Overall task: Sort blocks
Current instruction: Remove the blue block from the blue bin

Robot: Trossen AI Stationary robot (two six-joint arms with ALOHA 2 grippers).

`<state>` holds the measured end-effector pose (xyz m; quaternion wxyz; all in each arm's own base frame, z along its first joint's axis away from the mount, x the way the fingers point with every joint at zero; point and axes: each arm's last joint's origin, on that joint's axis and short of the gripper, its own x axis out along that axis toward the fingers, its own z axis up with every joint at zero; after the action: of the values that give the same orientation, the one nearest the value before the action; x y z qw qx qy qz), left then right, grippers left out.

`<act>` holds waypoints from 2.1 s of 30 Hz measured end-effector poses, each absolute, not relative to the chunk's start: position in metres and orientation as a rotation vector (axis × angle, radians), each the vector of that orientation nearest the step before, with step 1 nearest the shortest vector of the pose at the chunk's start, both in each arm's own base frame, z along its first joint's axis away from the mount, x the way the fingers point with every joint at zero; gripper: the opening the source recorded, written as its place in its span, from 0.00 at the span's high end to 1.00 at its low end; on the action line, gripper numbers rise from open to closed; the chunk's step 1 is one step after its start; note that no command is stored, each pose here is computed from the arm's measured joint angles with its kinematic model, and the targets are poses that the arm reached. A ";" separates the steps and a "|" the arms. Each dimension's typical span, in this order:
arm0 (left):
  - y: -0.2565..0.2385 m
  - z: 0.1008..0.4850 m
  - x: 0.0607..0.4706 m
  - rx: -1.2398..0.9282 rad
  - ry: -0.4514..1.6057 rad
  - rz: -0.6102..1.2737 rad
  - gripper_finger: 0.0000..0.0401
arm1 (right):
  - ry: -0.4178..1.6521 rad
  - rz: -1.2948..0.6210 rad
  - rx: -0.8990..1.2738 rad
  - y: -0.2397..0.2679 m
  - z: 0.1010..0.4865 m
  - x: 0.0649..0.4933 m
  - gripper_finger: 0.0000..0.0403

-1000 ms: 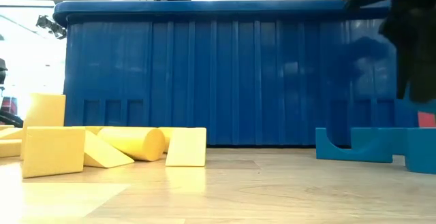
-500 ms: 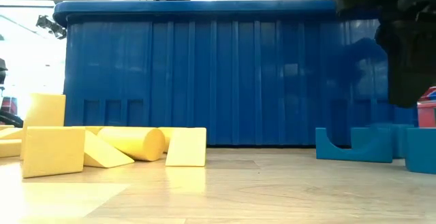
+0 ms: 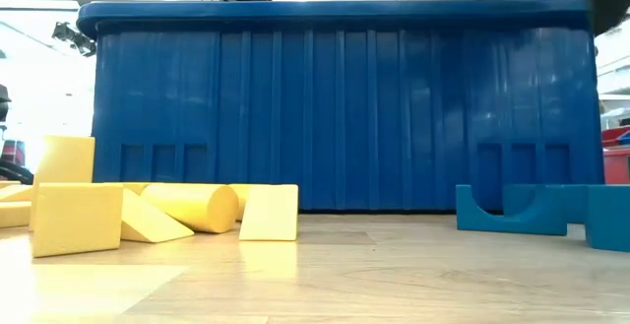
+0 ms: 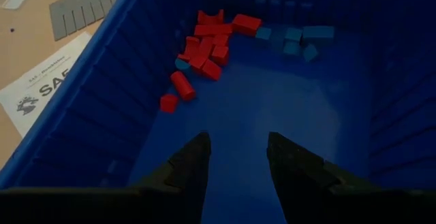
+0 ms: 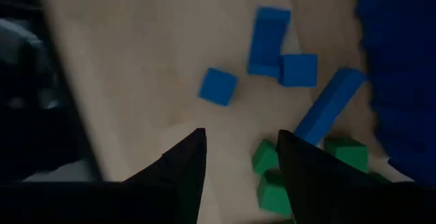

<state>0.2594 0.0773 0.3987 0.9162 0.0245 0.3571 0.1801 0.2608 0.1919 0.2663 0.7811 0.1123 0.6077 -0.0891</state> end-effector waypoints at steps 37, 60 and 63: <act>0.081 0.429 0.246 0.181 0.561 0.442 0.61 | 1.045 -0.432 0.129 -0.107 0.371 0.273 0.61; 0.097 0.421 0.246 0.164 0.623 0.522 0.61 | 1.188 -0.434 0.244 -0.153 0.283 0.281 0.60; 0.096 0.421 0.245 0.161 0.623 0.521 0.61 | 1.275 -0.377 0.256 -0.155 0.269 0.282 0.54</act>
<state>0.2455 0.0964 0.4209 0.9155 0.0780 0.3028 0.2533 0.2823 -0.1552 0.2694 0.7795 0.1183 0.5899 -0.1743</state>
